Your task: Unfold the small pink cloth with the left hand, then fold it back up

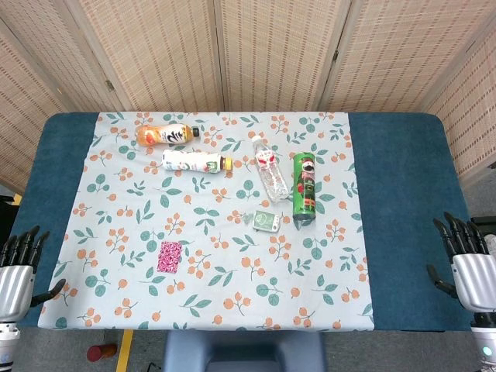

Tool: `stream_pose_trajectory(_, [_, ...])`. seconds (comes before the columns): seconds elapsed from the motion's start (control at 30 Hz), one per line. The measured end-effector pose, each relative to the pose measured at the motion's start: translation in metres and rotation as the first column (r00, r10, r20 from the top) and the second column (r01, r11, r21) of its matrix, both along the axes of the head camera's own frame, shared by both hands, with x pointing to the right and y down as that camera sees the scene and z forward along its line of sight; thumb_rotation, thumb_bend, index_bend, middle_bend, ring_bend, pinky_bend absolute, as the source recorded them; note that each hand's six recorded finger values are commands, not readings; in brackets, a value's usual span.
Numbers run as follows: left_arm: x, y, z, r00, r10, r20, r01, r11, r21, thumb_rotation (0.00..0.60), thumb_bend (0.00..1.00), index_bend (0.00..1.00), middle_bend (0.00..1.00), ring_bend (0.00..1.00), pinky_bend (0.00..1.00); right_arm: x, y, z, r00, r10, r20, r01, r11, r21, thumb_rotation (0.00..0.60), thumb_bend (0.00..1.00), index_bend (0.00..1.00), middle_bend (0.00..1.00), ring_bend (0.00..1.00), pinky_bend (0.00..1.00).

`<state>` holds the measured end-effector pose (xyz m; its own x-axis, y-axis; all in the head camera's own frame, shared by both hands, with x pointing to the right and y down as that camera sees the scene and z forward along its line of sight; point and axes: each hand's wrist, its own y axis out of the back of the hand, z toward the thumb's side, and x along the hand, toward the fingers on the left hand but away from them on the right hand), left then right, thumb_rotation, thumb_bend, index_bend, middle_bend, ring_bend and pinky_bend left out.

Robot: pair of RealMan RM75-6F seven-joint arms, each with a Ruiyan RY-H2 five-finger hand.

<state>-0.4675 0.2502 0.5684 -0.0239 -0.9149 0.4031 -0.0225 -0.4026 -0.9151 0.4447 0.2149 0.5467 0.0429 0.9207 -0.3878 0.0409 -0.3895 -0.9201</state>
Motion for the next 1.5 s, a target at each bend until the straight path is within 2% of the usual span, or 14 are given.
stream_pose_trajectory(0.57, [0.013, -0.009, 0.003, 0.999, 0.047, -0.015, -0.047, 0.999, -0.005, 0.6, 0.25, 0.02, 0.0, 0.0, 0.0, 0.004, 0.002, -0.003, 1.0, 0.016, 0.007, -0.016, 1.0, 0.003, 0.6, 0.37, 0.0, 0.0, 0.0, 0.0])
stream_pose_trajectory(0.8, [0.028, -0.018, 0.007, 0.993, 0.107, -0.04, -0.107, 0.994, -0.007, 0.6, 0.26, 0.05, 0.0, 0.0, 0.0, 0.005, 0.004, -0.005, 1.0, 0.02, 0.01, -0.02, 1.0, 0.007, 0.6, 0.37, 0.0, 0.0, 0.0, 0.0])
stream_pose_trajectory(0.97, [0.043, -0.025, 0.014, 0.984, 0.161, -0.079, -0.164, 0.986, -0.033, 0.6, 0.27, 0.08, 0.0, 0.0, 0.0, 0.006, 0.002, -0.007, 1.0, 0.019, 0.009, -0.019, 1.0, 0.011, 0.6, 0.37, 0.0, 0.0, 0.0, 0.0])
stream_pose_trajectory(1.17, [0.068, -0.036, 0.025, 0.961, 0.245, -0.129, -0.255, 0.964, -0.075, 0.6, 0.27, 0.1, 0.0, 0.0, 0.0, 0.007, 0.001, -0.008, 1.0, 0.02, 0.014, -0.021, 1.0, 0.013, 0.6, 0.37, 0.0, 0.0, 0.0, 0.0])
stream_pose_trajectory(1.5, [0.118, -0.051, 0.049, 0.901, 0.38, -0.209, -0.416, 0.894, -0.169, 0.6, 0.23, 0.15, 0.0, 0.0, 0.0, 0.012, 0.0, -0.008, 0.999, 0.032, 0.019, -0.032, 0.999, 0.015, 0.6, 0.37, 0.0, 0.0, 0.0, 0.0])
